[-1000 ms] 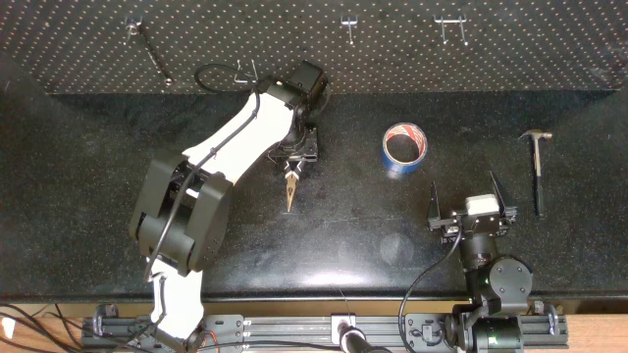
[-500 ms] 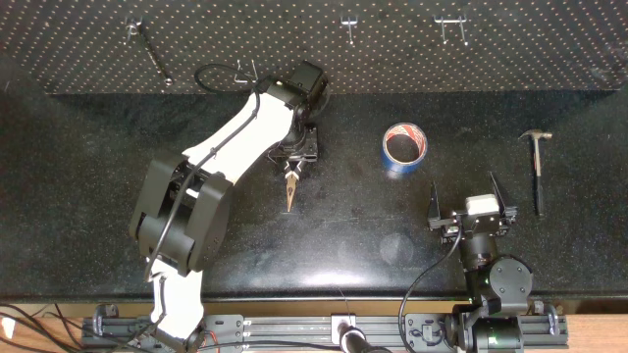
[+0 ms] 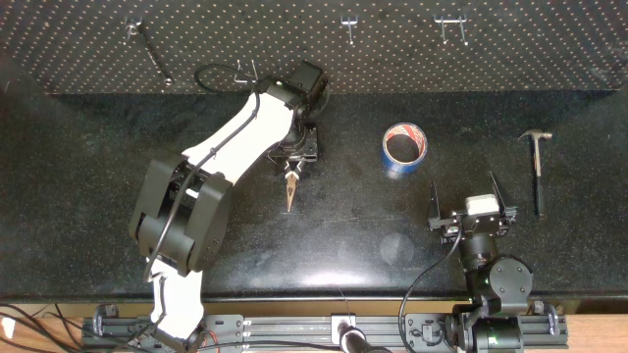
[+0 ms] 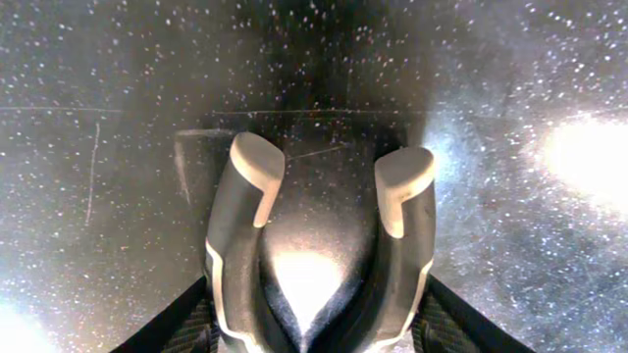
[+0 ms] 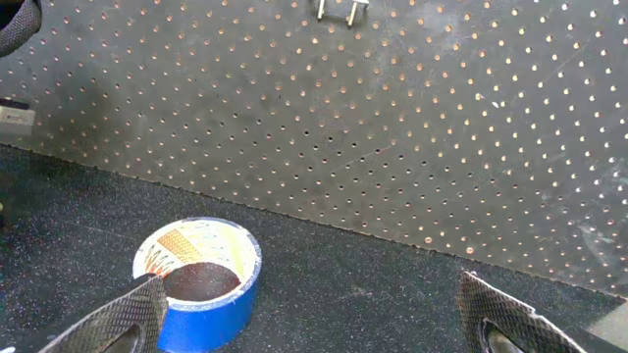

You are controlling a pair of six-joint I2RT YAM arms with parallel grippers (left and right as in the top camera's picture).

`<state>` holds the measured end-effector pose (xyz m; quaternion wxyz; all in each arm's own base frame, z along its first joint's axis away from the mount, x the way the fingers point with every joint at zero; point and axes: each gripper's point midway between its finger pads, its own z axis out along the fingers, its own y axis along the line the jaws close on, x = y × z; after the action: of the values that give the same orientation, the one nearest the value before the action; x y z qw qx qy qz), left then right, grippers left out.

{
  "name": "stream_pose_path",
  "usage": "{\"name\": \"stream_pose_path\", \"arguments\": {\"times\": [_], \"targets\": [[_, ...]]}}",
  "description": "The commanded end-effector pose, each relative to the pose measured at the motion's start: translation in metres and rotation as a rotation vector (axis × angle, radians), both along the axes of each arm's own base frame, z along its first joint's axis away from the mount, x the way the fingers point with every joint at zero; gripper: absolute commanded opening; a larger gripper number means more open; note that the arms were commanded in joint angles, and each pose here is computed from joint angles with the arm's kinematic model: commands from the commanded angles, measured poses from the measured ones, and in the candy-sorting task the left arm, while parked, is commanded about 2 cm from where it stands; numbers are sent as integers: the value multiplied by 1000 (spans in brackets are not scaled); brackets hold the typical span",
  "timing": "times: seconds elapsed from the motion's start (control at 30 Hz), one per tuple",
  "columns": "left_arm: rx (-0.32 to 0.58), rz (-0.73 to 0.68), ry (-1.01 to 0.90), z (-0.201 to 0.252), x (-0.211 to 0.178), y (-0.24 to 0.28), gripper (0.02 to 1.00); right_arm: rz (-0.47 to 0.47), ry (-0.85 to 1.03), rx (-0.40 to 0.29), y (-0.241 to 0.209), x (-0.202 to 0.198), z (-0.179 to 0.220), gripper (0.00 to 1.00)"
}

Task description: Place Tools Onto Pegboard

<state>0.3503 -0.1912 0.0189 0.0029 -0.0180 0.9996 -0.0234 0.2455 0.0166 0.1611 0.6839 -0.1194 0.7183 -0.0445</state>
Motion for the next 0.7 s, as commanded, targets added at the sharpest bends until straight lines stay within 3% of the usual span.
{"name": "stream_pose_path", "arguments": {"times": [0.03,0.5,0.7], "targets": [[-58,-5,-71,32,7,-9,29,-1,2,-10,0,0,-2,963],[-100,-28,-217,96,6,-14,29,-1,2,-11,0,0,-2,963],[-107,-14,-394,158,6,-1,27,-1,2,-11,0,0,-2,963]]}}
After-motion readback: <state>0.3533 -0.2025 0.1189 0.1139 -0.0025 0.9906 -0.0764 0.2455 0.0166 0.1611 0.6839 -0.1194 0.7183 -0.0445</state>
